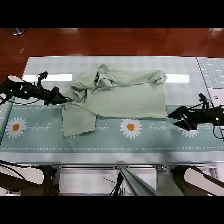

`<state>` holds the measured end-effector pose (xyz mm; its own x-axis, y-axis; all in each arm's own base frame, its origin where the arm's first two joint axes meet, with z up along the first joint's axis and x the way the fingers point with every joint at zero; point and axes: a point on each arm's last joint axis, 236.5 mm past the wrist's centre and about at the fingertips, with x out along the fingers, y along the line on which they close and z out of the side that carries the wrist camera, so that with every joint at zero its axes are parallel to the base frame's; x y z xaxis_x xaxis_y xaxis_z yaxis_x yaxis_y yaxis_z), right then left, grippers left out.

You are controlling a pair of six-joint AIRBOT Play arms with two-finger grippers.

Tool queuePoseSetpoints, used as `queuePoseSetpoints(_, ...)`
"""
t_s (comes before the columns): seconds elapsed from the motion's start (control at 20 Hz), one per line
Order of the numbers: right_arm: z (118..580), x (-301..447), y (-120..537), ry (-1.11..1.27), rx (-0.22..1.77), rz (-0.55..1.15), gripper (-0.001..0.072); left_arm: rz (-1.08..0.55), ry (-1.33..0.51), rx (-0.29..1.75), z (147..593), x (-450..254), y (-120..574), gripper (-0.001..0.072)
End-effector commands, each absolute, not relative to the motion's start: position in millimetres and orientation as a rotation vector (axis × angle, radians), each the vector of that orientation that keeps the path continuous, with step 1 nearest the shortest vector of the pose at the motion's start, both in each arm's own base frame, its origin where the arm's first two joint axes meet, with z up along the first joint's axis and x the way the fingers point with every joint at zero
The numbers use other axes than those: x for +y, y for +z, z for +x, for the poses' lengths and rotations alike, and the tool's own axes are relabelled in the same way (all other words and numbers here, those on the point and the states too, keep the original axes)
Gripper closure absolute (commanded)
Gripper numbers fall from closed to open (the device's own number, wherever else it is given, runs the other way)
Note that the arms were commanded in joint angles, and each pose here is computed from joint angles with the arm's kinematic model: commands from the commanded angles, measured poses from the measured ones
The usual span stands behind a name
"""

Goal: Fold the shirts.

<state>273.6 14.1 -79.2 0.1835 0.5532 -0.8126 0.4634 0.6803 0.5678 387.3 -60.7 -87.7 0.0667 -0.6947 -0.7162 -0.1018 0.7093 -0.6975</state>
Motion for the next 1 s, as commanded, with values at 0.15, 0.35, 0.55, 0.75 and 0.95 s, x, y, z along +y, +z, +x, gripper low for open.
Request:
queuePoseSetpoints(0.15,317,28,-97,0.031,1.4,0.914,0.0085,-0.701,-0.518,1.47,384,-62,-86,0.0682)
queuePoseSetpoints(0.35,338,42,-97,0.07,1.401,0.884,0.0095,-0.699,-0.514,1.466,386,-62,-87,0.0682)
queuePoseSetpoints(0.55,346,61,-93,0.148,1.429,0.807,0.0695,-0.738,-0.498,1.502,381,-68,-84,0.0682)
queuePoseSetpoints(0.75,372,65,-33,0.253,1.387,0.696,0.0696,-0.725,-0.545,1.36,403,-72,-23,0.0682)
queuePoseSetpoints(0.95,437,43,160,0.301,0.963,0.469,0.0697,-0.632,-0.617,0.796,463,-70,179,0.0683)
